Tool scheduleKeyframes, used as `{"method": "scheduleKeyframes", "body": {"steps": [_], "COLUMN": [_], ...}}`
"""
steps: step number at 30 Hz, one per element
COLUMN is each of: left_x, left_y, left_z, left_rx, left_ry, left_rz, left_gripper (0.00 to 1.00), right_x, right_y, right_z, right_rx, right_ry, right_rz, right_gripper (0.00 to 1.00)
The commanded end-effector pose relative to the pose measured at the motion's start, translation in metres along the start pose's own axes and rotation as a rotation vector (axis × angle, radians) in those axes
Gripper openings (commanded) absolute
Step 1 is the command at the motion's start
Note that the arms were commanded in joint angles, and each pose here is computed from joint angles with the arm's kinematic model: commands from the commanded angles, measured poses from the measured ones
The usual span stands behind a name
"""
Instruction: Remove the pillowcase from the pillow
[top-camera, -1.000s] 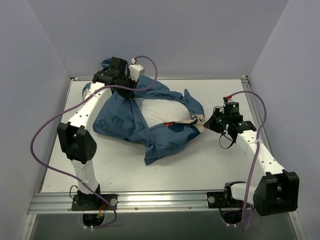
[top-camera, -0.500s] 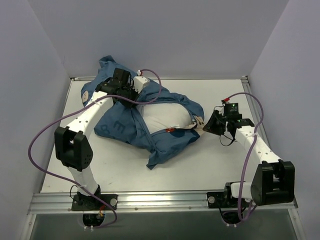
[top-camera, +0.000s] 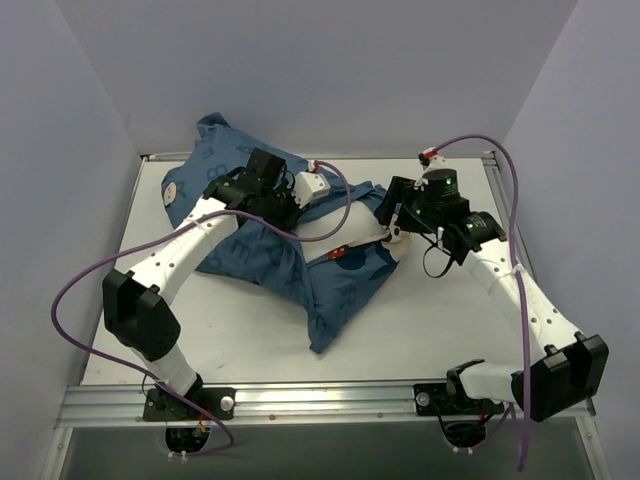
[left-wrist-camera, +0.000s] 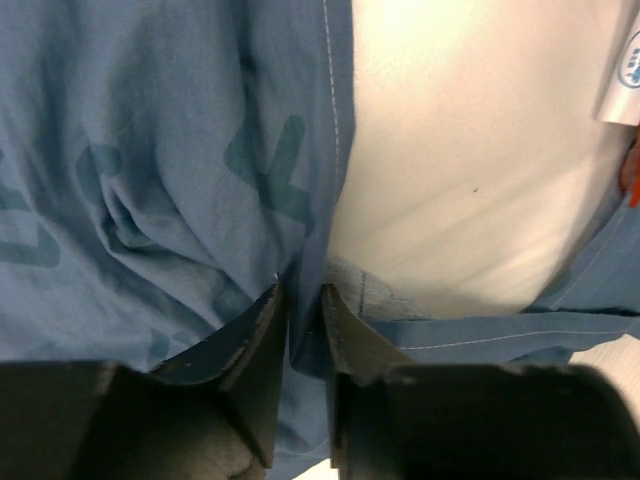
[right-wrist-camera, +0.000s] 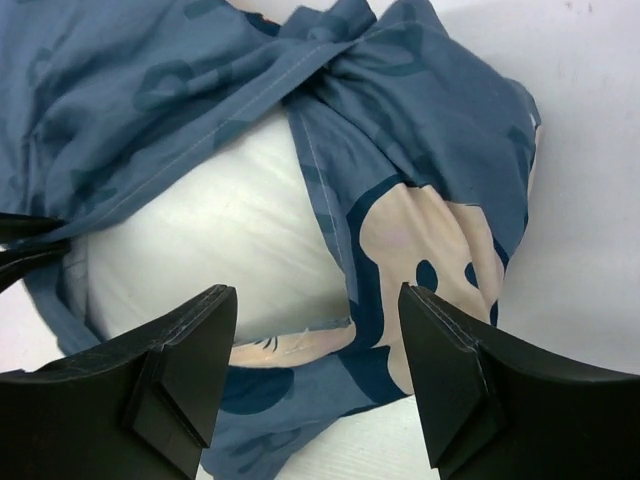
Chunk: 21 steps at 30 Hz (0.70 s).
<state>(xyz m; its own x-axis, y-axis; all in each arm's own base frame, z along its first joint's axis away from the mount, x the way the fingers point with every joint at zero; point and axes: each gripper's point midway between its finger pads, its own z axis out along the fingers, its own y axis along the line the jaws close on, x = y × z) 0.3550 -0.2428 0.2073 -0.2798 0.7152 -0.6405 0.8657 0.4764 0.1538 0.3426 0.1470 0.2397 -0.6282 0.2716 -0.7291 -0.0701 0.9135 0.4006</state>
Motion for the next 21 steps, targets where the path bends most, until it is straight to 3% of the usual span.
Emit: {"method": "scheduleKeyframes", "body": {"steps": [1,4,7,10,11,13,14,19,21], "left_x": [-0.014,-0.023,-0.045,-0.083,-0.091,-0.124,-0.128,-0.145,-0.141], "left_y": [0.007,0.012,0.011,-0.002,-0.008,-0.032,-0.042,-0.103,-0.108], "left_z": [-0.012,-0.019,-0.031,-0.049,-0.051,-0.060,-0.050,-0.007,0.021], "left_rx": [-0.021,-0.039,-0.038,-0.045,-0.038,-0.008,0.021,0.227,0.259], "left_ry": [-0.034,-0.054,-0.094,-0.165,-0.177,-0.249,-0.243,-0.227,-0.198], "left_rz": [0.012,0.016,0.037,0.124,0.155,0.222,0.241,0.258,0.207], "left_gripper": [0.33,0.55,0.67,0.70,0.71,0.75,0.75,0.79,0.78], "right_x": [0.012,0.038,0.057,0.065,0.062,0.058,0.062,0.070,0.075], "right_y": [-0.012,-0.025,-0.049,-0.062,-0.065,-0.061,-0.061,-0.059,-0.064], "right_z": [0.022,0.045,0.053,0.046,0.040,0.038,0.037,0.042,0.040], "right_rx": [0.092,0.137,0.234,0.253,0.245,0.205,0.178,0.088,0.068], "right_ry": [0.036,0.103,0.145,0.141,0.114,0.087,0.096,0.111,0.117], "right_rz": [0.019,0.017,0.005,0.019,0.034,0.061,0.080,0.170,0.207], "right_gripper": [0.66,0.64,0.54,0.37,0.25,0.13,0.07,0.00,0.00]}}
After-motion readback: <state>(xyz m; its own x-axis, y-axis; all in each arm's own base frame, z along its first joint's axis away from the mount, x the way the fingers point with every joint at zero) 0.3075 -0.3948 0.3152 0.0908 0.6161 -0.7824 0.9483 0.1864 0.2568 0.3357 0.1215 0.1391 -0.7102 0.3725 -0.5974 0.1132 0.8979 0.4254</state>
